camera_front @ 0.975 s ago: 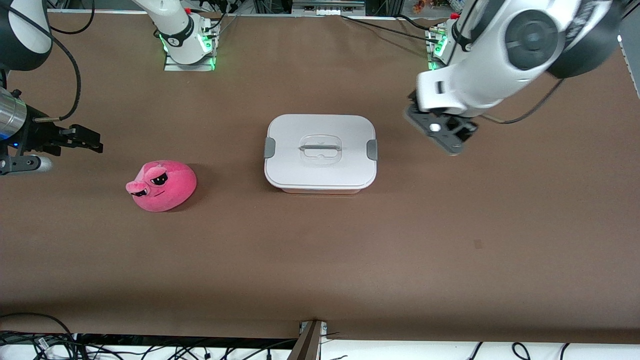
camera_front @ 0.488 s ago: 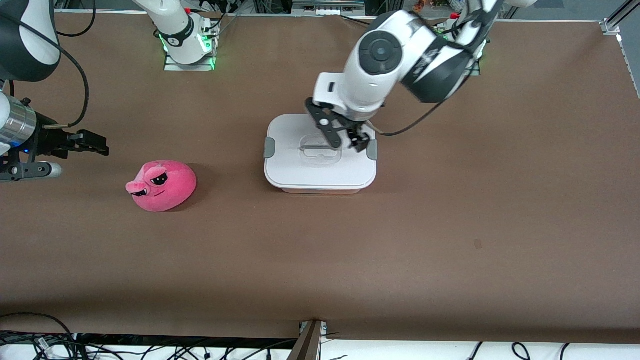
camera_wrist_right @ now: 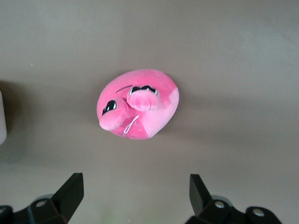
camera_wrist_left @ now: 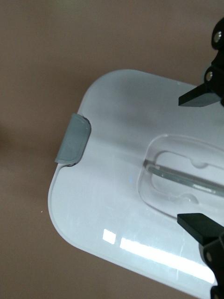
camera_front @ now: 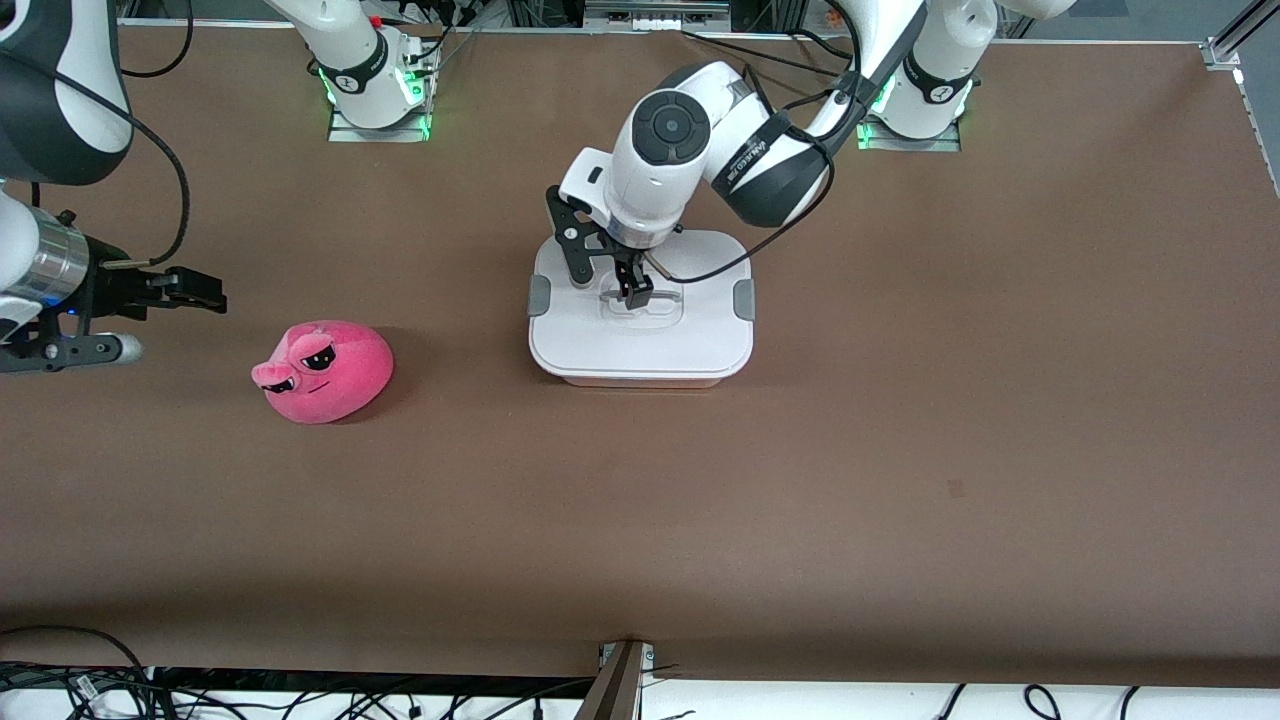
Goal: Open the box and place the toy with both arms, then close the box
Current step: 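Lift the lid with the left gripper while the right gripper approaches the toy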
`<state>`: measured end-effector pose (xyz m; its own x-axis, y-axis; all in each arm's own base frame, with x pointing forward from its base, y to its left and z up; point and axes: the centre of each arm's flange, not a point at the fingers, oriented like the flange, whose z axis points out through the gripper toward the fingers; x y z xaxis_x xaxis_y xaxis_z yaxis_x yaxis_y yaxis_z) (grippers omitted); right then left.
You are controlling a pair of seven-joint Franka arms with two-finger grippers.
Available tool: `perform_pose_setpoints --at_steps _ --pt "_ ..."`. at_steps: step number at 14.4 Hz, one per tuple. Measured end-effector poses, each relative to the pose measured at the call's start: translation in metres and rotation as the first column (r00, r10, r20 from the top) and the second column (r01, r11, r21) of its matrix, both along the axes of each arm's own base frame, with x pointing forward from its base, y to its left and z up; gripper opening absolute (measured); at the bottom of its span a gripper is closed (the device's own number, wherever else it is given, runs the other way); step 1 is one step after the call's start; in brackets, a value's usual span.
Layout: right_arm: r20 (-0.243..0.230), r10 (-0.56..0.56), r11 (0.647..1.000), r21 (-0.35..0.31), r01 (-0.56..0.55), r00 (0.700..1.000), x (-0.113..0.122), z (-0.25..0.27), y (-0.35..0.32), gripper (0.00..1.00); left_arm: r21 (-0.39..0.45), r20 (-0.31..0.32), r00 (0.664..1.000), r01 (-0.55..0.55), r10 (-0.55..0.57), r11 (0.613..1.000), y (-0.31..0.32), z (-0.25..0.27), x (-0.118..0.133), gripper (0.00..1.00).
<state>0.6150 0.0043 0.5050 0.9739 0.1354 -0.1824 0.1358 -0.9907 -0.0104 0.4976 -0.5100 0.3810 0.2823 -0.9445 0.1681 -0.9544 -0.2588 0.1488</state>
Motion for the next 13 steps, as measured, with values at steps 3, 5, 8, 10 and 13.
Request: perform_pose_setpoints --at_steps 3,5,8,10,13 --pt "-0.050 0.095 0.995 0.017 -0.094 0.994 -0.001 -0.026 0.000 1.00 0.005 0.009 0.997 0.080 -0.080 0.997 0.013 -0.020 0.016 1.00" --pt "-0.069 0.178 0.984 0.034 -0.176 0.982 -0.002 -0.039 -0.001 1.00 0.006 0.006 0.996 0.092 -0.092 0.996 0.010 -0.029 0.015 0.94" --pt "-0.087 0.285 0.958 0.066 -0.280 0.955 -0.007 -0.067 -0.009 1.00 0.002 0.010 0.995 0.103 -0.103 0.995 0.006 -0.028 0.013 0.59" --pt "-0.100 0.332 0.942 0.086 -0.324 0.938 -0.013 -0.089 -0.017 1.00 -0.003 0.018 0.992 0.121 -0.121 0.993 0.007 -0.023 0.015 0.37" --pt "-0.085 0.372 0.926 0.094 -0.365 0.924 -0.019 -0.116 -0.024 1.00 0.006 0.005 0.991 0.136 -0.136 0.991 0.007 -0.028 0.014 0.08"
